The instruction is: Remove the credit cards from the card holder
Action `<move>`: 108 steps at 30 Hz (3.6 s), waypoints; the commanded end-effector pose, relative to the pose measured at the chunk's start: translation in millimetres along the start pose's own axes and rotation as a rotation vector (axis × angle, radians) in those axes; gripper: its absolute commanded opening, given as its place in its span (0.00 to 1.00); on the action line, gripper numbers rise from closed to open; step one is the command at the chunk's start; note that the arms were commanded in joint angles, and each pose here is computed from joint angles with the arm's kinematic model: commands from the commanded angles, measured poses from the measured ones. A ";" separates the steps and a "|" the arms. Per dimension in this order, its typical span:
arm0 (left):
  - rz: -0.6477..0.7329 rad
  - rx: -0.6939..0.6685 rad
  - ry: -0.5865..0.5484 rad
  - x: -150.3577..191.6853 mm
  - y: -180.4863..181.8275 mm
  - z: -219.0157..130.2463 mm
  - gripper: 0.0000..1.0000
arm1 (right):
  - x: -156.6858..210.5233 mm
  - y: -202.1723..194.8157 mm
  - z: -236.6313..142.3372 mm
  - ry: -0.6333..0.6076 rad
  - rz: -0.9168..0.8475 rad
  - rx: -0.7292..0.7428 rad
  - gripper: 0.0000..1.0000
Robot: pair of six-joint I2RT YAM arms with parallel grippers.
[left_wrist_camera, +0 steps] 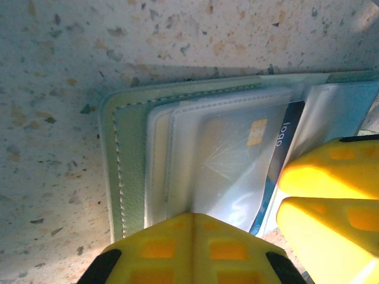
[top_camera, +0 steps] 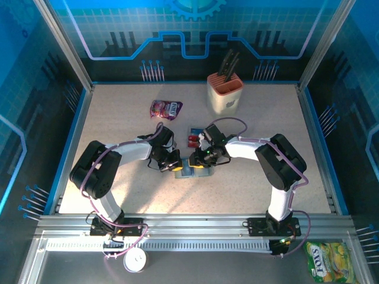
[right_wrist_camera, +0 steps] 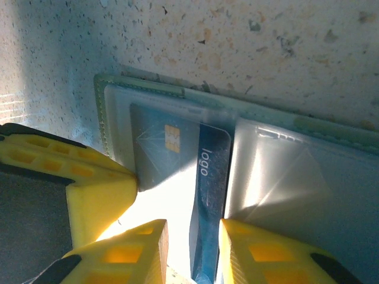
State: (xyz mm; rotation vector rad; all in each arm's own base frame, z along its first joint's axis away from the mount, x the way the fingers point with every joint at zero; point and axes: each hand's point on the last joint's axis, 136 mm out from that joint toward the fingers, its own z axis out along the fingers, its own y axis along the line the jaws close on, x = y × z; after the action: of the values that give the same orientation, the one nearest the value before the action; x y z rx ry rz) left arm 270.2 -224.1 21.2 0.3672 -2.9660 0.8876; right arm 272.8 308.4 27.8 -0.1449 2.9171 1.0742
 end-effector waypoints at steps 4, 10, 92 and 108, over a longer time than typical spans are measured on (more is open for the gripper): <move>-0.017 -0.104 0.033 7.6 24.2 9.2 0.00 | 6.1 -10.2 8.6 0.042 0.047 -0.010 0.30; -0.017 -0.109 0.041 8.0 26.1 11.4 0.00 | 8.8 -19.2 9.8 0.056 0.055 0.037 0.30; -0.039 -0.114 0.023 8.3 38.0 10.9 0.00 | 1.4 -6.7 -39.8 -0.062 0.068 -0.053 0.08; -0.012 -0.023 -0.006 -0.1 4.1 -8.9 0.00 | -7.1 -3.6 -86.3 -0.061 -0.214 0.127 0.02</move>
State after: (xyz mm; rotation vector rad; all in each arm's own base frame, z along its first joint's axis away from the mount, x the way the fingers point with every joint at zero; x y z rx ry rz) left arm 271.2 -223.8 20.6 0.3718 -2.9621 0.9034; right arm 278.3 264.0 76.3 -0.2544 2.8456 0.9678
